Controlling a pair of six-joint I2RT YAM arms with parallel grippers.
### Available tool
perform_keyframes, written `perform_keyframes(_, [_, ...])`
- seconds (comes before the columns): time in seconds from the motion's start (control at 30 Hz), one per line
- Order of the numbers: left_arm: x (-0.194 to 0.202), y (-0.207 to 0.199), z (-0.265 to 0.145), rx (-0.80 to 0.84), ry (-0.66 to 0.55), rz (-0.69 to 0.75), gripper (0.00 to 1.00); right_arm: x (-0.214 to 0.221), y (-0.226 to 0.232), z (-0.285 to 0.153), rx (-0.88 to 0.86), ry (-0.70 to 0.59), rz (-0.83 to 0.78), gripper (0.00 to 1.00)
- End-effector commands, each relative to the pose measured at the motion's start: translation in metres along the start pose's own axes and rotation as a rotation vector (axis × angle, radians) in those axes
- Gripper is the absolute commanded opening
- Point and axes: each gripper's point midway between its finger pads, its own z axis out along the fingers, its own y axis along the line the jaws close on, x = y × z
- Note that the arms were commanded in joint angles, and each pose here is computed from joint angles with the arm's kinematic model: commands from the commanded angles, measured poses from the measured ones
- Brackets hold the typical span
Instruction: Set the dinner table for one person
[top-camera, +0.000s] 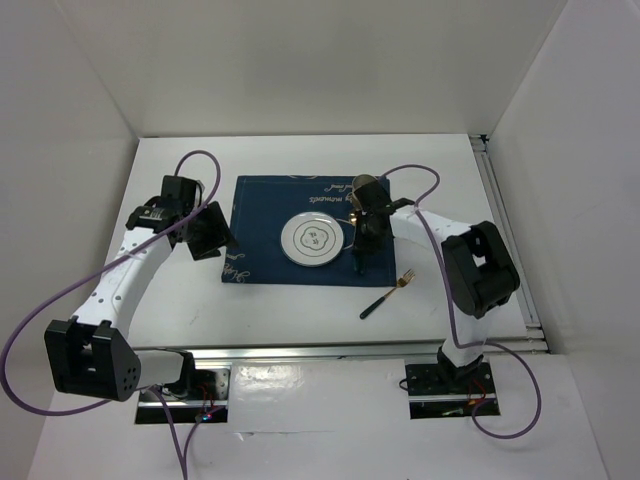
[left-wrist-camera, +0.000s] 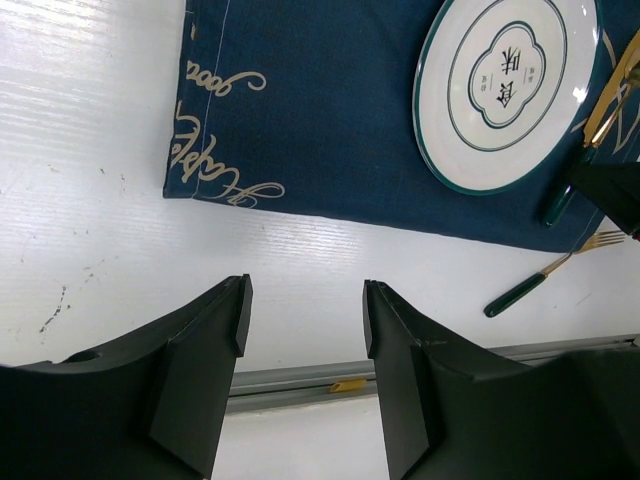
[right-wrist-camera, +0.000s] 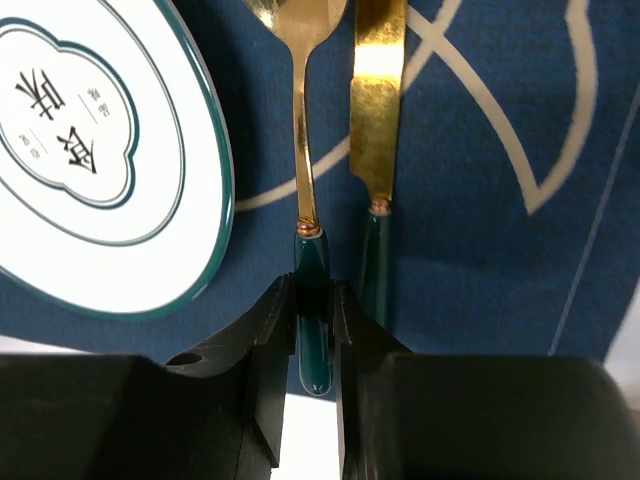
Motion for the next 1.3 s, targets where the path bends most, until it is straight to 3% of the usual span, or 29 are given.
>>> perform_keyframes(0.0, [-0.009, -0.007, -0.011, 0.015, -0.043, 0.027, 0.65, -0.029, 0.023, 0.000, -0.076, -0.070, 0.027, 0.00])
perform_keyframes(0.13, [-0.010, -0.005, -0.011, 0.007, -0.048, 0.027, 0.65, -0.031, 0.022, 0.005, -0.055, -0.062, 0.060, 0.08])
perform_keyframes(0.27, [-0.008, -0.003, -0.011, 0.006, -0.046, 0.036, 0.65, -0.034, 0.022, -0.002, -0.059, -0.086, 0.060, 0.31])
perform_keyframes(0.43, [-0.003, -0.002, -0.008, 0.012, -0.032, 0.035, 0.65, -0.038, 0.023, -0.016, -0.066, -0.115, 0.051, 0.34])
perform_keyframes(0.53, [-0.007, -0.009, -0.006, 0.038, -0.034, 0.038, 0.65, -0.042, 0.020, -0.034, -0.055, -0.143, 0.053, 0.44])
perform_keyframes(0.7, [-0.006, -0.012, -0.004, 0.046, -0.017, 0.053, 0.65, -0.043, 0.001, -0.071, -0.010, -0.196, 0.082, 0.45])
perform_keyframes(0.83, [-0.005, -0.013, -0.003, 0.042, -0.018, 0.071, 0.65, -0.011, -0.021, -0.088, 0.036, -0.159, 0.131, 0.47])
perform_keyframes(0.9, [-0.004, -0.012, -0.001, 0.042, -0.018, 0.071, 0.65, 0.020, -0.037, -0.093, 0.059, -0.110, 0.196, 0.64])
perform_keyframes(0.93, [-0.002, -0.010, 0.001, 0.037, -0.011, 0.070, 0.65, 0.030, -0.042, -0.095, 0.072, -0.093, 0.226, 0.68])
perform_keyframes(1.1, [-0.003, -0.012, 0.001, 0.050, -0.013, 0.071, 0.65, 0.091, -0.075, -0.089, 0.153, 0.010, 0.355, 0.68])
perform_keyframes(1.27, [-0.005, -0.017, 0.003, 0.052, -0.008, 0.070, 0.65, 0.114, -0.063, -0.075, 0.094, 0.058, 0.387, 0.67])
